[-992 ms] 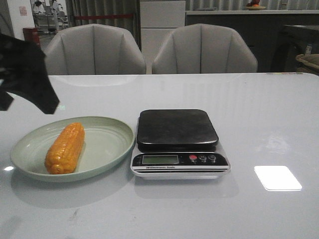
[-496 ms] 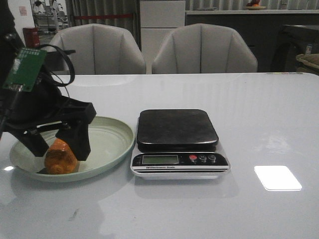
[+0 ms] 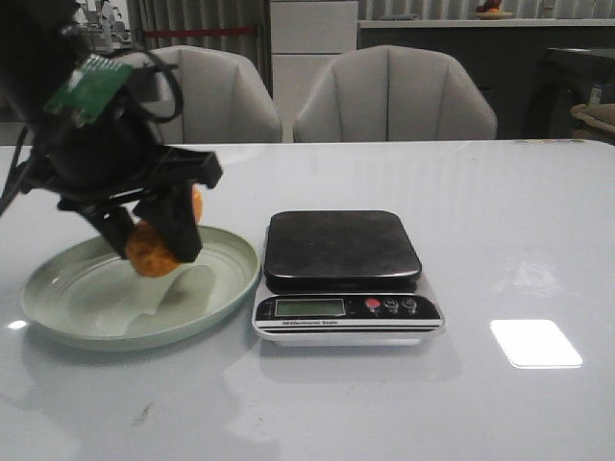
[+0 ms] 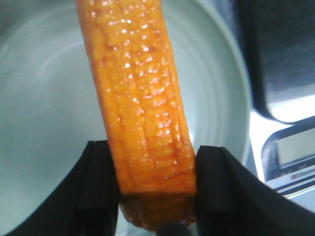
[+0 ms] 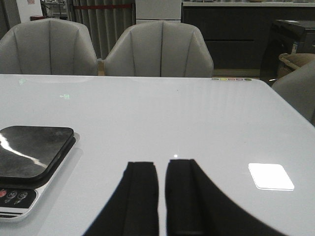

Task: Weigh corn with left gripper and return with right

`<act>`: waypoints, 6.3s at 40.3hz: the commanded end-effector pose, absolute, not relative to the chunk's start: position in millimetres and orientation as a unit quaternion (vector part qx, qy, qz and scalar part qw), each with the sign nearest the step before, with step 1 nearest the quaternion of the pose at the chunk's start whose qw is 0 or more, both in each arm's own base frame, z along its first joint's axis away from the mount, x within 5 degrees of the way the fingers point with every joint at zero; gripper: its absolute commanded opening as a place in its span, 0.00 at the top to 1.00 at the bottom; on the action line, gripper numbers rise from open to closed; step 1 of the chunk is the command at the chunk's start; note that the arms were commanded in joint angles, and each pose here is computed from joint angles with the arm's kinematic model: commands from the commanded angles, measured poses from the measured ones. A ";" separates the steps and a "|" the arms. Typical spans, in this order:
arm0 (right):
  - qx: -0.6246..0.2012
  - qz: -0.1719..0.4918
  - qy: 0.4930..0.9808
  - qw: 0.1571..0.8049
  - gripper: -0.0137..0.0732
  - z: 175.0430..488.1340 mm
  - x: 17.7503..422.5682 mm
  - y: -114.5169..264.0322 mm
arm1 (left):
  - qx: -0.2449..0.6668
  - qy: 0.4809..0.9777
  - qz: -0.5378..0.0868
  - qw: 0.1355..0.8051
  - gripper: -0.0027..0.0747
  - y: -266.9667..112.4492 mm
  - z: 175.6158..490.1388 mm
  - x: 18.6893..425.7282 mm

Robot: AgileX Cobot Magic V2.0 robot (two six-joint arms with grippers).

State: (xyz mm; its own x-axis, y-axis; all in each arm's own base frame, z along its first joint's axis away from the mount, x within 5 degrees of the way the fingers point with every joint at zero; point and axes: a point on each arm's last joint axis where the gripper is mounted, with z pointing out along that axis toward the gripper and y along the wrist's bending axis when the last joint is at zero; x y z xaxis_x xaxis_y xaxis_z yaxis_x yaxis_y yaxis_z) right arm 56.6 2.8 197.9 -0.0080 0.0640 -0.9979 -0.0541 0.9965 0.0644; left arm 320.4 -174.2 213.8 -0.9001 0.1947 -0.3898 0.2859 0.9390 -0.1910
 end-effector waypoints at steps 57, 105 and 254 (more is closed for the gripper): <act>-0.004 0.037 0.676 0.736 0.59 204.5 55.1 3.1 | 0.197 0.915 -0.225 0.270 0.21 -289.0 262.1 327.5; -0.004 0.037 0.676 0.736 0.59 204.5 55.1 3.1 | 0.230 0.773 -0.215 0.551 0.21 -86.5 347.0 109.8; 0.007 0.110 0.944 0.309 0.14 314.9 302.1 211.8 | 0.231 0.711 -0.169 0.643 0.80 -6.5 305.8 23.0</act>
State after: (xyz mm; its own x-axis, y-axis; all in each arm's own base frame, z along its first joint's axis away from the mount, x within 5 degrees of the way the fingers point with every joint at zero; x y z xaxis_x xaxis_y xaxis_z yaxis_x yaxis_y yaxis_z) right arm 293.8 208.3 294.1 -0.8441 0.0258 -0.5356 -0.0858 0.9795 0.1824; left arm 22.7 -5.4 292.2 -0.1408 0.1533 -0.9781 0.5432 0.8379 0.0532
